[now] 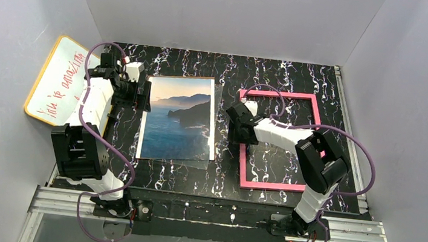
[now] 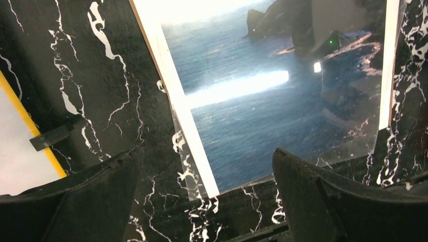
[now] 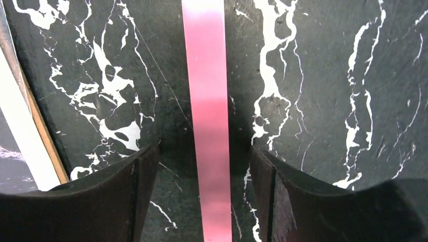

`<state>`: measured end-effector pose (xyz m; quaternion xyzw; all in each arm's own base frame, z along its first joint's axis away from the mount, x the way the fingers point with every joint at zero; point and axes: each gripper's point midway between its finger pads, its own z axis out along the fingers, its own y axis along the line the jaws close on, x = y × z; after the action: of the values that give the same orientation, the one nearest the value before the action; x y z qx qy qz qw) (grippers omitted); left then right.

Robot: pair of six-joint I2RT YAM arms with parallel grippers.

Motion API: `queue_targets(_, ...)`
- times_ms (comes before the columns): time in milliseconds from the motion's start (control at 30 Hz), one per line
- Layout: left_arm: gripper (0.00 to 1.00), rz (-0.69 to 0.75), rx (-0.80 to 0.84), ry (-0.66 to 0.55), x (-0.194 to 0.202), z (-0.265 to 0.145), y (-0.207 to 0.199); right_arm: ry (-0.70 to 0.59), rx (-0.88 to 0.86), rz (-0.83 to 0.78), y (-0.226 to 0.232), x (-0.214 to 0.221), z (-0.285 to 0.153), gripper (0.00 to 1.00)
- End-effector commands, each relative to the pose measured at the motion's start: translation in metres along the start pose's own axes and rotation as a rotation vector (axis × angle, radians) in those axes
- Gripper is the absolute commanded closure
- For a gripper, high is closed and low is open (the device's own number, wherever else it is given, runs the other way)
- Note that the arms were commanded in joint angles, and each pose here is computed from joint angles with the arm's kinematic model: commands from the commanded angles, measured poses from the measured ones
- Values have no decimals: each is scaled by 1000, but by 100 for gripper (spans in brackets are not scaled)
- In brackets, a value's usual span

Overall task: Put the photo into the frame
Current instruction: Turn over the photo frame at the center of the board.

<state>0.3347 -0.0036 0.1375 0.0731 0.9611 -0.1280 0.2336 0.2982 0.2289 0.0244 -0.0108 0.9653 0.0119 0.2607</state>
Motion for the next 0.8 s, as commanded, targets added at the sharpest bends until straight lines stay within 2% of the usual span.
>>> queue_targets(0,2,61,9,29,-1,-22,-5,-22,109,21,-12,6,-3,28)
queue_targets(67,2,78,8,43,-2,-26,-5,-17,115,24,-12,13,-3,32)
queue_targets(167,2,95,14,60,0,-30,-8,-11,117,27,-10,23,-5,43)
queue_targets(300,2,151,54,103,12,-30,-29,-5,134,37,-8,31,-6,73)
queue_targets(400,2,251,57,123,22,-29,-54,-13,135,41,-1,24,-10,87)
queue_targets(533,2,250,99,133,27,-25,-72,-49,69,67,23,-2,-27,98)
queue_targets(767,2,204,104,125,19,-16,-74,-102,-192,131,85,-61,-89,99)
